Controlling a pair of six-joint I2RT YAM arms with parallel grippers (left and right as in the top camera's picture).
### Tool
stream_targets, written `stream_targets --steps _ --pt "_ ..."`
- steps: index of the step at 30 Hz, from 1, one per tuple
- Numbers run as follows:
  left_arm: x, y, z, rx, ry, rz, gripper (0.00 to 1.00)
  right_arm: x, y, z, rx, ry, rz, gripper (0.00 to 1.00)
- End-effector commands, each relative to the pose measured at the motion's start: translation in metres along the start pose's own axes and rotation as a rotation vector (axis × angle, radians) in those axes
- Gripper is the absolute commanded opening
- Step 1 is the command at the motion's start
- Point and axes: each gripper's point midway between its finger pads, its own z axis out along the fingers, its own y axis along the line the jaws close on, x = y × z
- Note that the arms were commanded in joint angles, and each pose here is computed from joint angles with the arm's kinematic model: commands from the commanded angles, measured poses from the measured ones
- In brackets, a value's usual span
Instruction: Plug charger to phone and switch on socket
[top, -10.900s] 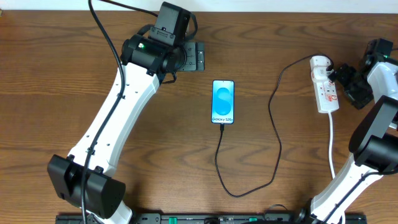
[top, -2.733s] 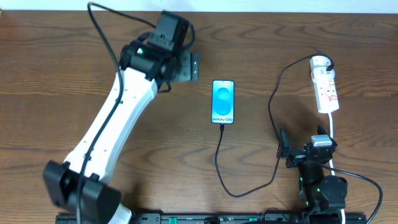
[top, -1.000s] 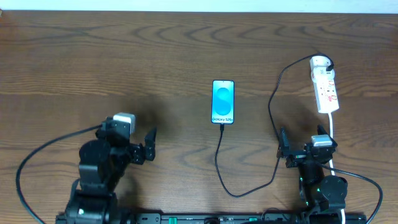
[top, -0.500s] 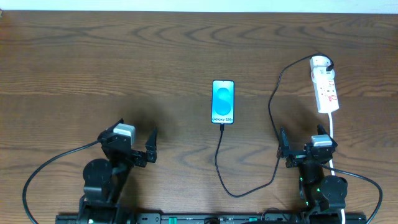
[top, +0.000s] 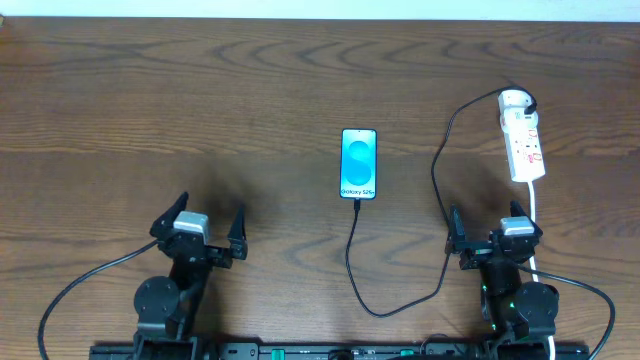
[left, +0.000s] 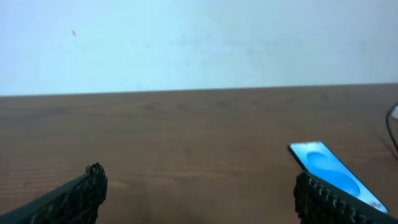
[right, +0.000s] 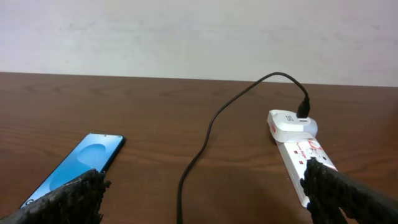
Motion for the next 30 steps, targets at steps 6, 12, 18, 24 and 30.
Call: stream_targets --steps 6,12,18,24,30 --pt "-0.003 0.020 -0.004 -0.096 -0.084 -0.022 0.98 0.000 0.000 0.000 0.001 -0.002 -0.011 0.99" --pt "0.002 0.028 -0.004 -0.126 -0.063 -0.032 0.98 0.000 0.000 0.000 0.001 -0.002 -0.011 0.99" --pt "0.035 0.032 -0.005 -0.147 0.071 -0.051 0.98 0.000 0.000 0.000 0.001 -0.002 -0.011 0.99" --pt "0.036 0.032 -0.005 -0.146 0.072 -0.051 0.98 0.000 0.000 0.000 0.001 -0.002 -0.011 0.99" --pt "0.036 0.030 -0.005 -0.137 0.072 -0.048 0.98 0.000 0.000 0.000 0.001 -0.002 -0.011 0.99"
